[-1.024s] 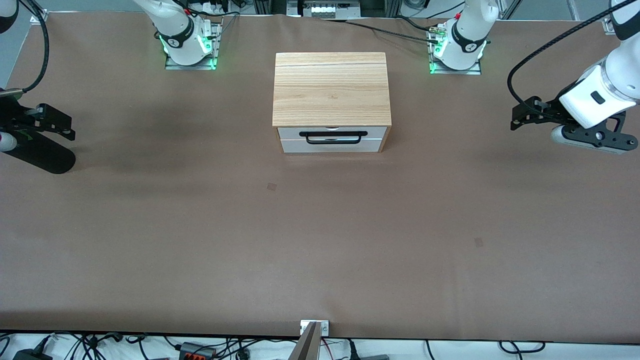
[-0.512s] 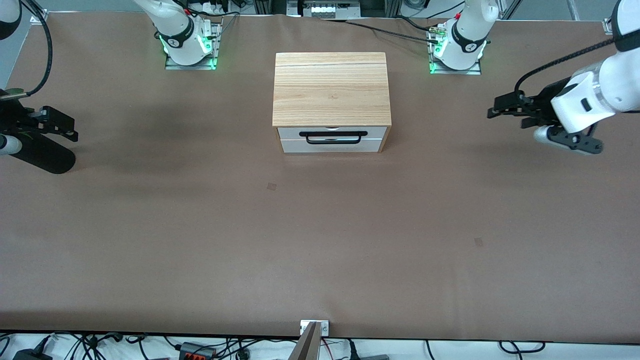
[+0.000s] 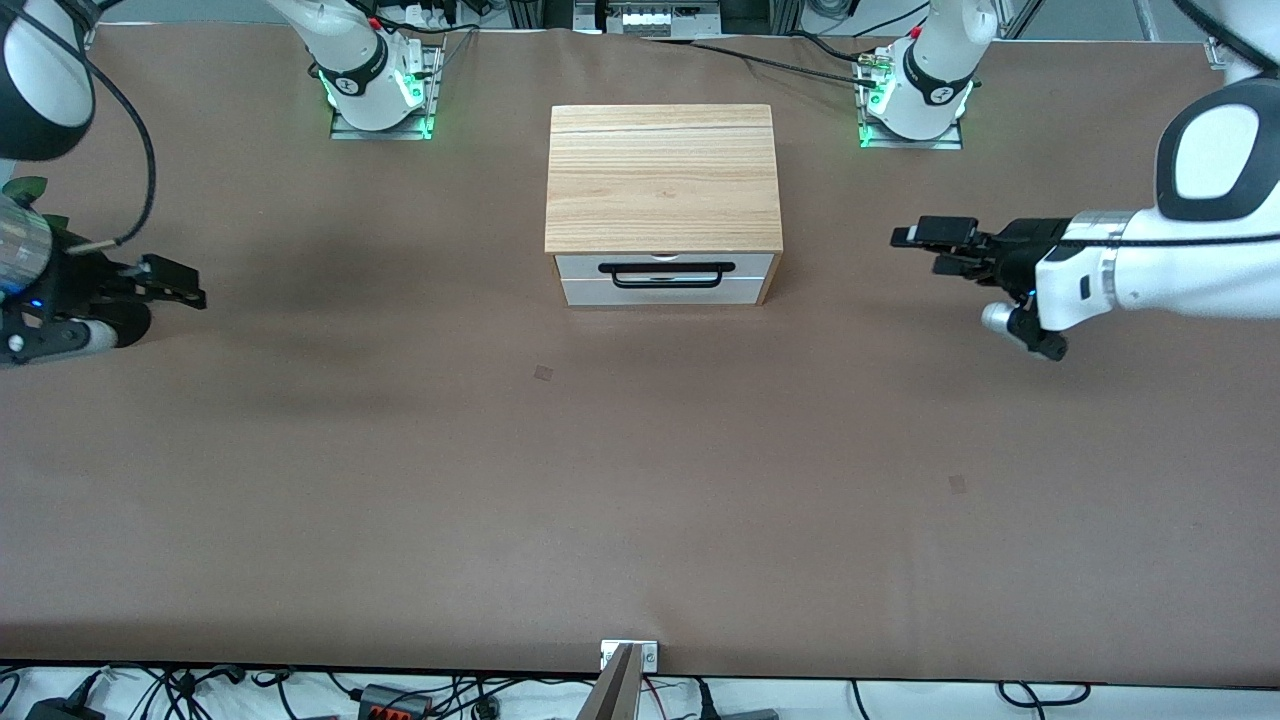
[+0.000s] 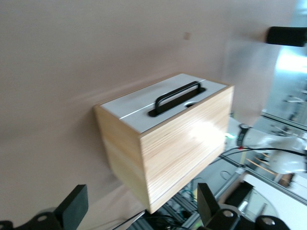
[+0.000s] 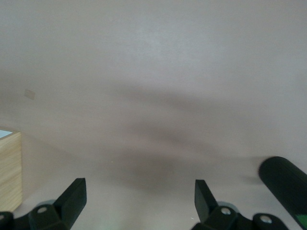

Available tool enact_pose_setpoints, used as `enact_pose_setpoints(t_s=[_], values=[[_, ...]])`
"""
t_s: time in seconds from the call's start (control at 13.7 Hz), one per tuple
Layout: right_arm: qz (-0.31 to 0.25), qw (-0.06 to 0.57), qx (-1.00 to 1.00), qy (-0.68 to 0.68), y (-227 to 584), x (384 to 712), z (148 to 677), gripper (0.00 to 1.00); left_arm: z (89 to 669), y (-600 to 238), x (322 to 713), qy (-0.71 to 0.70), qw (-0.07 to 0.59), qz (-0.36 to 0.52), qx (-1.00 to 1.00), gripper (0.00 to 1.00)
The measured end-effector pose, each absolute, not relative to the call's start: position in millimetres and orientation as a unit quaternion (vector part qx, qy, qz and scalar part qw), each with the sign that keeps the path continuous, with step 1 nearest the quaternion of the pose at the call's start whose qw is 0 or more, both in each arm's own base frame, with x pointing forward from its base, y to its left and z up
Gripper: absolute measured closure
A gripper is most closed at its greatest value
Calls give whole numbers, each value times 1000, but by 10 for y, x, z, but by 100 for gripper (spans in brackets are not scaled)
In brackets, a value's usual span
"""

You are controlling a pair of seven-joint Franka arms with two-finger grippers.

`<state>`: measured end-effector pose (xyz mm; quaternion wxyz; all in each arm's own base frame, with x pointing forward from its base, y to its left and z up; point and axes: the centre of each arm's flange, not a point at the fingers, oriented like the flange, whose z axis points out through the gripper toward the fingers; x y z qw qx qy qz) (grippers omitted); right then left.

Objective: Pull top drawer with both arms simultaneously
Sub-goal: 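Move the left gripper toward the drawer handle while the right gripper approaches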

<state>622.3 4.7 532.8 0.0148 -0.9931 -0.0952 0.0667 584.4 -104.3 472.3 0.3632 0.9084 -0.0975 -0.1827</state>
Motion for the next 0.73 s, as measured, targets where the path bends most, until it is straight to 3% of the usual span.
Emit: enact_pose_setpoints(t_s=[0.44, 0.73], values=[[78, 33, -988, -129, 610, 6459, 4732, 0, 3877, -1264, 5990, -110, 518, -127, 839, 0], [92, 160, -977, -104, 975, 6611, 4185, 0, 3115, -1547, 5743, -89, 606, -87, 786, 0]])
